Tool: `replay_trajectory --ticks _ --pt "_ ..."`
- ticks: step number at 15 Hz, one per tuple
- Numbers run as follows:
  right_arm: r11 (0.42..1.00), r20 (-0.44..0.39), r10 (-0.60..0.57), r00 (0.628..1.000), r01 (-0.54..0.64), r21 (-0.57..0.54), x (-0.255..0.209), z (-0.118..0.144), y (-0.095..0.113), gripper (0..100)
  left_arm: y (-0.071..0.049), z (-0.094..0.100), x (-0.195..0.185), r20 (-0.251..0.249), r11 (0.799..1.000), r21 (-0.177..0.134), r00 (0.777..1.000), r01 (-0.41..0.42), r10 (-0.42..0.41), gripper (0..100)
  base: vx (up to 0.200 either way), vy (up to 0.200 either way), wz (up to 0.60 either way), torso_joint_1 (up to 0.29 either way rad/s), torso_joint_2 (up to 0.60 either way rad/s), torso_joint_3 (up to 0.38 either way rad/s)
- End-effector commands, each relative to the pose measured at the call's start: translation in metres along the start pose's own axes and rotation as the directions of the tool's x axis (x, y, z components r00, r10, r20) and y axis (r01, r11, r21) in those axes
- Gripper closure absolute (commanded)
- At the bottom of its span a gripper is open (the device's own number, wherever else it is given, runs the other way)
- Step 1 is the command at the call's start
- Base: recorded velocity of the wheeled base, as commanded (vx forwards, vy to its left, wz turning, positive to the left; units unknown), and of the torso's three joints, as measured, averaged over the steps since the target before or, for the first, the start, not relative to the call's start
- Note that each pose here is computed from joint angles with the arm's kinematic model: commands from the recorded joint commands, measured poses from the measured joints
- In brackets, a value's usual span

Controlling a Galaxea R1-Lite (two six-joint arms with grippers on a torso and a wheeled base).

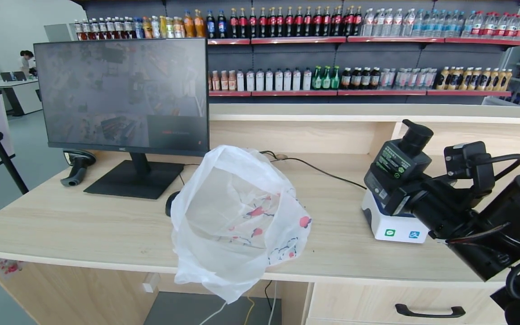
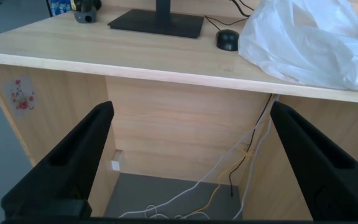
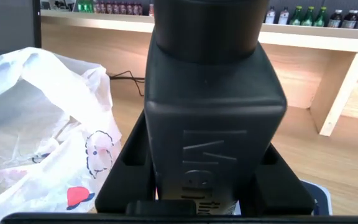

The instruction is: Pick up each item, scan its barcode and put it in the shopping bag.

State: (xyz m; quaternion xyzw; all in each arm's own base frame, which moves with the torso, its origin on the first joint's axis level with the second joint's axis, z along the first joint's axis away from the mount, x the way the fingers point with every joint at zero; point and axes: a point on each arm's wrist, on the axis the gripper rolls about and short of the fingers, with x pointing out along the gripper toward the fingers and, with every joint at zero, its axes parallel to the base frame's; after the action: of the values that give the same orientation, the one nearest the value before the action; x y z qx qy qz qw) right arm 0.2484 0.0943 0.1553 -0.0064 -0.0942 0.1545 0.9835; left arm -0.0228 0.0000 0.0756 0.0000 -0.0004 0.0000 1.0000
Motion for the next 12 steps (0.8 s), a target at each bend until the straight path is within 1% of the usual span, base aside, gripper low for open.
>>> replay_trajectory --ticks 1,10,12 --pt "1.000 0.007 0.001 1.000 -0.001 0.002 0.0019 0.0008 0.0004 100 0.0000 0.0000 0.0000 0.001 1.000 -0.002 1.000 0.000 0.000 0 0.000 0.000 0.00 0.000 0.00 0.000" --pt "1.000 0.003 0.007 1.000 -0.007 0.002 0.0044 -0.0013 0.0019 100 0.0000 0.0000 0.0000 0.001 1.000 -0.003 1.000 0.000 0.000 0 0.000 0.200 0.00 0.001 0.00 0.002" --pt "1.000 0.004 0.007 1.000 -0.007 0.003 0.0051 -0.0012 0.0019 100 0.0000 0.0000 0.0000 0.001 1.000 0.000 1.000 0.000 0.000 0 0.000 0.000 0.00 0.000 0.00 0.000"
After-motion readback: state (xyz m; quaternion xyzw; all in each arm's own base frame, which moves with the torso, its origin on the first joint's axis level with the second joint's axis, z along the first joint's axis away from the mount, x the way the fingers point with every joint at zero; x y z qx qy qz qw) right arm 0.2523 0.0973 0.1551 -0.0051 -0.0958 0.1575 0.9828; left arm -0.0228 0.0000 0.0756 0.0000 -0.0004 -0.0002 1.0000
